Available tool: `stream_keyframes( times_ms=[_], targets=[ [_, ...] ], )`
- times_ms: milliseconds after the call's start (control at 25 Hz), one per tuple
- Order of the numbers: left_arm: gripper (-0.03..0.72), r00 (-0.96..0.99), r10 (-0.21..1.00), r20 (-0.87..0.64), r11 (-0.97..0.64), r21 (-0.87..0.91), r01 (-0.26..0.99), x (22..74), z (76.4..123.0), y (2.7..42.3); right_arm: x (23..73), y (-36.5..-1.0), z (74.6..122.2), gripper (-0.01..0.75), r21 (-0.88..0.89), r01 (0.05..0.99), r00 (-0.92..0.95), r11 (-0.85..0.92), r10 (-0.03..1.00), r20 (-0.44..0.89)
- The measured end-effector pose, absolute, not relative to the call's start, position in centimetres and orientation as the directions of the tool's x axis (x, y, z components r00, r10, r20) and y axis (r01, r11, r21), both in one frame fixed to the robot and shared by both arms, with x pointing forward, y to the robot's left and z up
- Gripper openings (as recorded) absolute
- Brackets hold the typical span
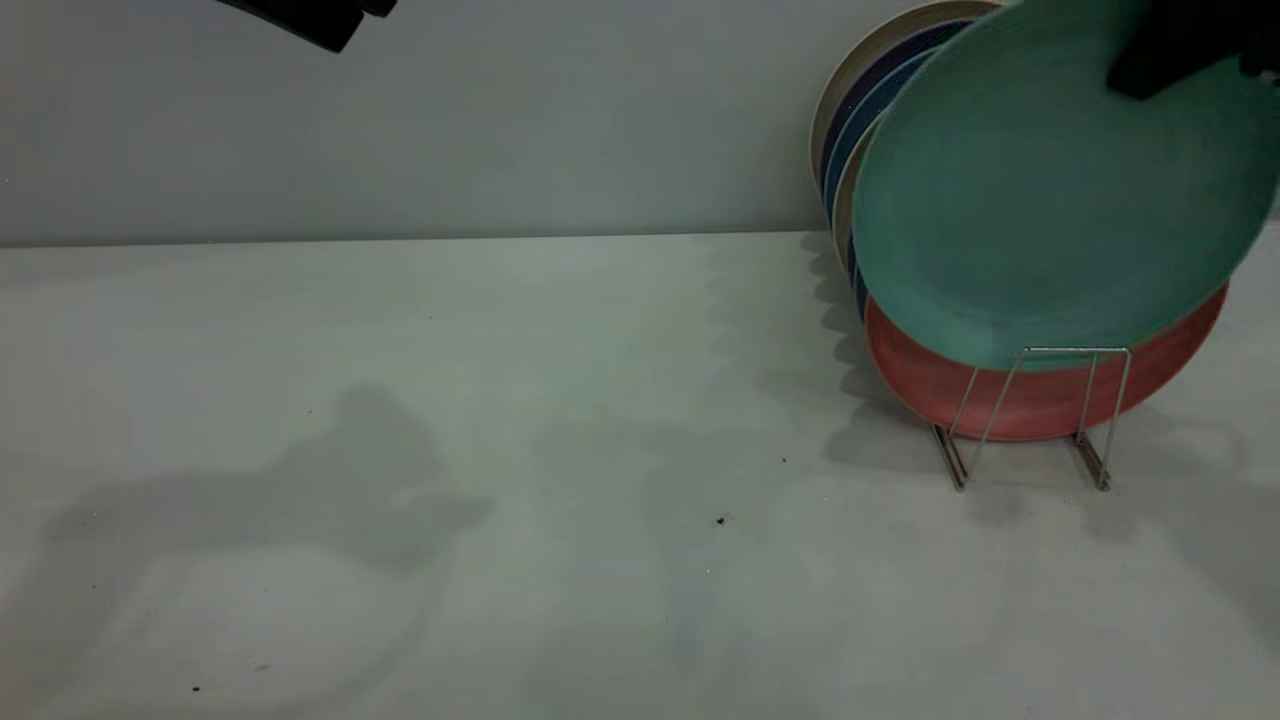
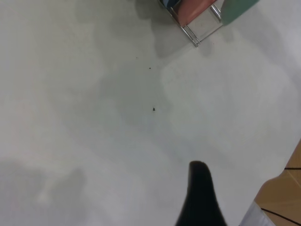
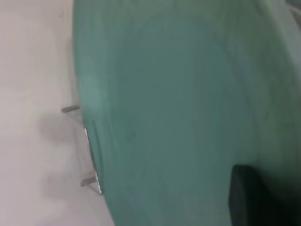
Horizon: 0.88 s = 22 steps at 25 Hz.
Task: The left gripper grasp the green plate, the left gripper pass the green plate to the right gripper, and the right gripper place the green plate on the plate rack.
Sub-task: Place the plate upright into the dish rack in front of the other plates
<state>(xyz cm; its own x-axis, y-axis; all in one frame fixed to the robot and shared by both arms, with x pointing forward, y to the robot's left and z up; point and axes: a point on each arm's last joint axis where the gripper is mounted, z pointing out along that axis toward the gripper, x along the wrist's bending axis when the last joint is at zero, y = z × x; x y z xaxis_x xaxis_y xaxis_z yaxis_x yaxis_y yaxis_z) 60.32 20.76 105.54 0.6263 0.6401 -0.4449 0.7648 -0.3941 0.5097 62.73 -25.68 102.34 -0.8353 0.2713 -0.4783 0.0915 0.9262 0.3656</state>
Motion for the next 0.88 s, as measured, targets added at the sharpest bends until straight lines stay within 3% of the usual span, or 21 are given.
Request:
stream_keyframes(
  times_ms=[240,600,720,880],
  targets=[
    [0.568,0.626,0.642,-0.443,-0.393,0.511,0.764,60.3,105.5,20.8,62.9,-26.1,102.0,0.117,0.382,0.13,-0.832,0.915,0.311,-0.46],
    [0.568,0.629,0.642,-0.438,-0.393,0.517,0.76,60.2,105.8,20.8,61.8,-25.7,101.9,0.418,0.428,0.218,-0.872,0.877,0.372,-0.318],
    [0.568,0.647,0.644,-0.408,-0.391,0.551,0.737,59.6,107.3,20.9,60.5,-25.5,103.3,0.46,0.445,0.244,-0.887,0.862,0.384,-0.257],
    [0.568,0.661,0.655,-0.366,-0.362,0.616,0.7,57.4,111.2,21.1,57.3,-24.8,107.3,0.462,0.532,0.325,-0.877,0.782,0.459,-0.139]
  ],
)
